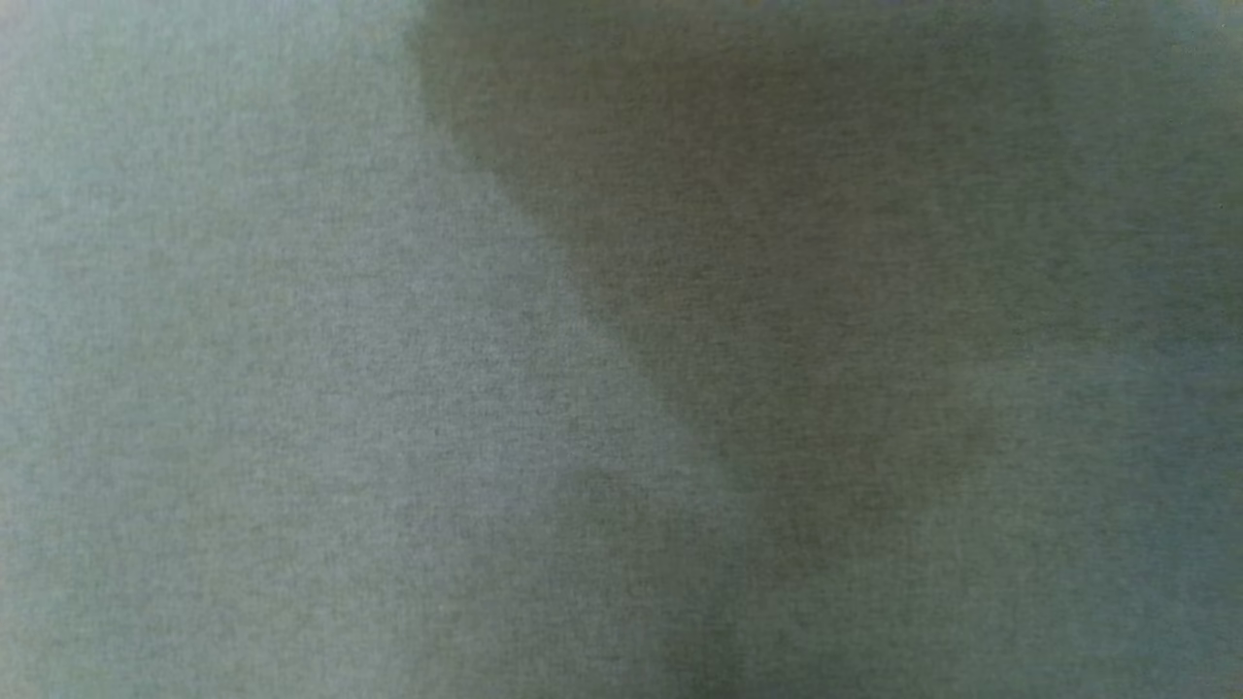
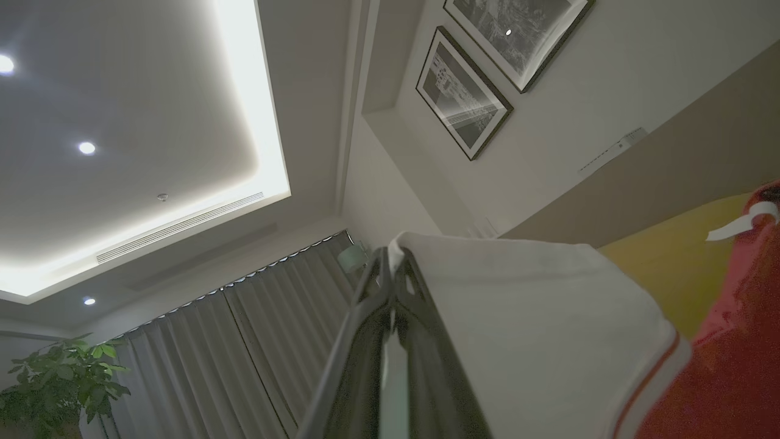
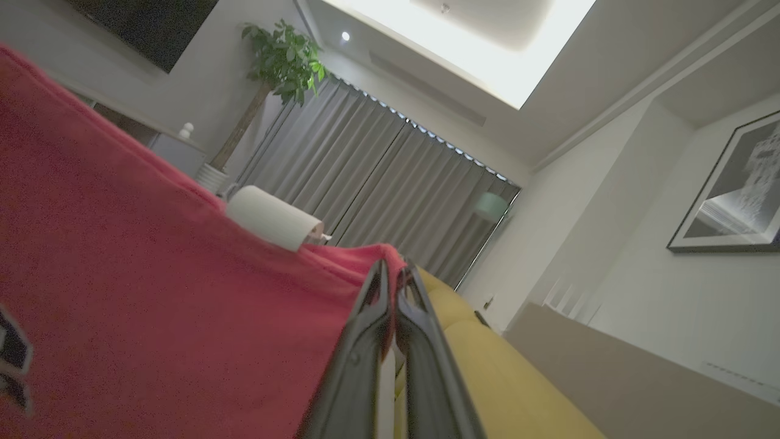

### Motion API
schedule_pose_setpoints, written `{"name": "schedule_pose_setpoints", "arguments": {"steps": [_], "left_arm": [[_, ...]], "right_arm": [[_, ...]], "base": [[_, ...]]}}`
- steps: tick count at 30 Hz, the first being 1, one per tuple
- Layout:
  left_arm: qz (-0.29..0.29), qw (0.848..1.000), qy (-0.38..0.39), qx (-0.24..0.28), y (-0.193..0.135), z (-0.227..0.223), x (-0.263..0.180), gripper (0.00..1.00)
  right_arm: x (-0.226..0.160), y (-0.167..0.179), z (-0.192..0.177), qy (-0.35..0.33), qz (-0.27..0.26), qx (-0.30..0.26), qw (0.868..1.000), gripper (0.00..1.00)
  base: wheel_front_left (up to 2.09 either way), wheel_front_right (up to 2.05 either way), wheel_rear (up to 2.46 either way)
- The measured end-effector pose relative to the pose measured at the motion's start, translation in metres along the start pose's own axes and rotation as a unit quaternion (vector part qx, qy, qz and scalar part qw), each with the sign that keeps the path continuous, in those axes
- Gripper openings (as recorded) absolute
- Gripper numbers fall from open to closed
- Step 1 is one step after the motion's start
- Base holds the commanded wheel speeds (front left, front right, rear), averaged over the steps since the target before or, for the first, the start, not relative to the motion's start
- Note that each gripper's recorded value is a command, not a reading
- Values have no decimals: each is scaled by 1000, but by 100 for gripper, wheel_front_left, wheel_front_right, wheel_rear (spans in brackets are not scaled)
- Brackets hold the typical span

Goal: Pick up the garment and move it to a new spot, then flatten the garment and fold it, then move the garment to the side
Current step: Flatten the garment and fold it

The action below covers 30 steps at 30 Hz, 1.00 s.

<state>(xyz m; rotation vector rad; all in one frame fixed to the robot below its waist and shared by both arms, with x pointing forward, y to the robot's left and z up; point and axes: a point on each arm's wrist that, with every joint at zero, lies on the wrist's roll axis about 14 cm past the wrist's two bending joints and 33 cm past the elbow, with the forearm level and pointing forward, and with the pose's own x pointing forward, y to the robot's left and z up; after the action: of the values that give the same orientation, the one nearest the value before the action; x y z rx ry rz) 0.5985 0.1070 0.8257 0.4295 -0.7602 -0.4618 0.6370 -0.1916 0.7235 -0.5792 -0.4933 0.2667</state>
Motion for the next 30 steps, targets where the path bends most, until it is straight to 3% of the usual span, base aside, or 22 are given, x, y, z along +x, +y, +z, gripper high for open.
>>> {"name": "schedule_pose_setpoints", "arguments": {"steps": [4,9,15,20,25,30], "left_arm": [[-31,998,39,-33,-33,-43,-24,0],[-77,986,120,-87,-86,-106,-85,0],[-100,968,176,-147,-132,-128,-150,0],[-104,952,216,-189,-163,-128,-198,0],[-115,919,288,-242,-204,-121,-271,0],[-115,896,319,-288,-232,-96,-312,0]], "right_arm": [[-5,29,-47,48,26,16,998,0],[-28,63,-101,108,52,42,992,0],[-88,98,-151,193,79,79,975,0],[-130,109,-158,225,81,108,965,0],[-187,117,-153,255,68,146,953,0],[-248,133,-143,290,70,170,939,0]], "base": [[0,0,0],[0,0,0],[0,0,0],[0,0,0],[0,0,0],[0,0,0]]}}
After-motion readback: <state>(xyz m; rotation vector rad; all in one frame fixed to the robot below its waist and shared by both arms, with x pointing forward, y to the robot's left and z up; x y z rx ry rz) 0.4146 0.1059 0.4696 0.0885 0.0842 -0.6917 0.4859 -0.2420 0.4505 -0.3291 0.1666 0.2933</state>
